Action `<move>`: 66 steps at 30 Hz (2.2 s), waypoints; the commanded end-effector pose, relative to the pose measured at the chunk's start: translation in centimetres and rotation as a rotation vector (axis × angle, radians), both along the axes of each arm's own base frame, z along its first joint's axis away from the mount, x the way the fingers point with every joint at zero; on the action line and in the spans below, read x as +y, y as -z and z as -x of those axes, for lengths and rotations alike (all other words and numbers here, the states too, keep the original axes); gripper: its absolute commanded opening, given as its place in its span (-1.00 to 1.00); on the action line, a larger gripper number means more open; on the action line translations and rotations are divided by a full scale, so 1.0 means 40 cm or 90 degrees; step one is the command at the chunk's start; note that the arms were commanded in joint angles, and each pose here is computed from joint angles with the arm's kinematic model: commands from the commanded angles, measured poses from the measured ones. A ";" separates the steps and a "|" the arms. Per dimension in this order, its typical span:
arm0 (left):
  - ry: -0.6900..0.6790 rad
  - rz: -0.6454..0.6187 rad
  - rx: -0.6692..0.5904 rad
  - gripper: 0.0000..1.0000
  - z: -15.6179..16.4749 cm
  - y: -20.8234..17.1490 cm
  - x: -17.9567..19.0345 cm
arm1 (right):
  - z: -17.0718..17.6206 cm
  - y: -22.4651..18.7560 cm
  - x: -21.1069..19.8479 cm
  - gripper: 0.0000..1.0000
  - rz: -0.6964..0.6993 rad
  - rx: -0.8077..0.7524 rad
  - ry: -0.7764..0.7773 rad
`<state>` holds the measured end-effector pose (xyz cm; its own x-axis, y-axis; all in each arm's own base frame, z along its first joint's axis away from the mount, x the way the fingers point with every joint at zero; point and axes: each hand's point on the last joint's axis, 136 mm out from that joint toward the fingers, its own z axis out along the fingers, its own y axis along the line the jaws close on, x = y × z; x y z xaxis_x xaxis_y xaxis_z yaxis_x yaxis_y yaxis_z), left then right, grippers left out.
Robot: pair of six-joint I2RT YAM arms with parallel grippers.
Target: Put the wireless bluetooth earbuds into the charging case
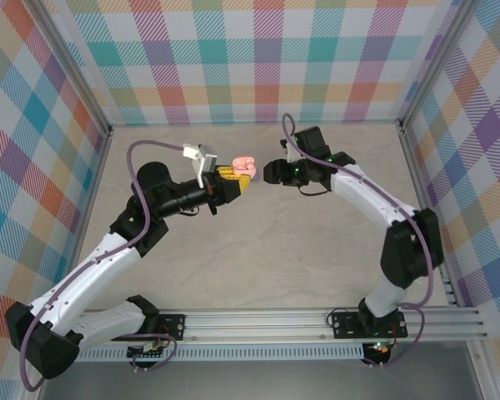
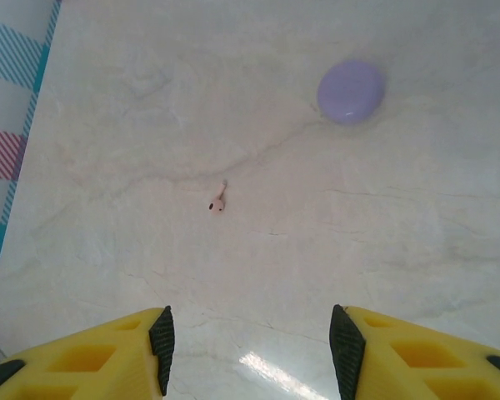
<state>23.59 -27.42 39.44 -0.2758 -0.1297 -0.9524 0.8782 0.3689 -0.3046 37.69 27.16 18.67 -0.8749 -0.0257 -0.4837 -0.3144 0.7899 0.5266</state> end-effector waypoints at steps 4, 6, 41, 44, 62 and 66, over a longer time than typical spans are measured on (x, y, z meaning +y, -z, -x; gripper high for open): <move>0.013 0.027 -0.032 -0.90 0.053 -0.094 0.023 | -0.020 0.065 0.131 0.05 -0.038 0.066 -0.102; 0.009 0.028 -0.036 -0.90 0.059 -0.103 0.029 | -0.025 0.098 0.169 0.05 -0.029 0.089 -0.122; 0.001 -0.002 -0.064 -0.90 0.105 -0.118 0.066 | -0.025 0.405 0.365 -0.16 0.253 0.152 -0.162; -0.003 -0.005 -0.066 -0.90 0.105 -0.117 0.069 | -0.024 0.423 0.366 -0.17 0.268 0.151 -0.164; -0.018 -0.012 -0.060 -0.90 0.091 -0.097 0.069 | -0.012 0.456 0.251 -0.46 0.452 0.125 -0.175; -0.020 -0.015 -0.056 -0.90 0.088 -0.091 0.069 | -0.011 0.454 0.242 -0.52 0.454 0.127 -0.172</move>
<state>20.47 -24.73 42.49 -0.2123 -0.1076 -0.9713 0.8830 0.4048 -0.2378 39.66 40.24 2.15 -0.8516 -0.4701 -0.2320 -0.4980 0.8636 0.0780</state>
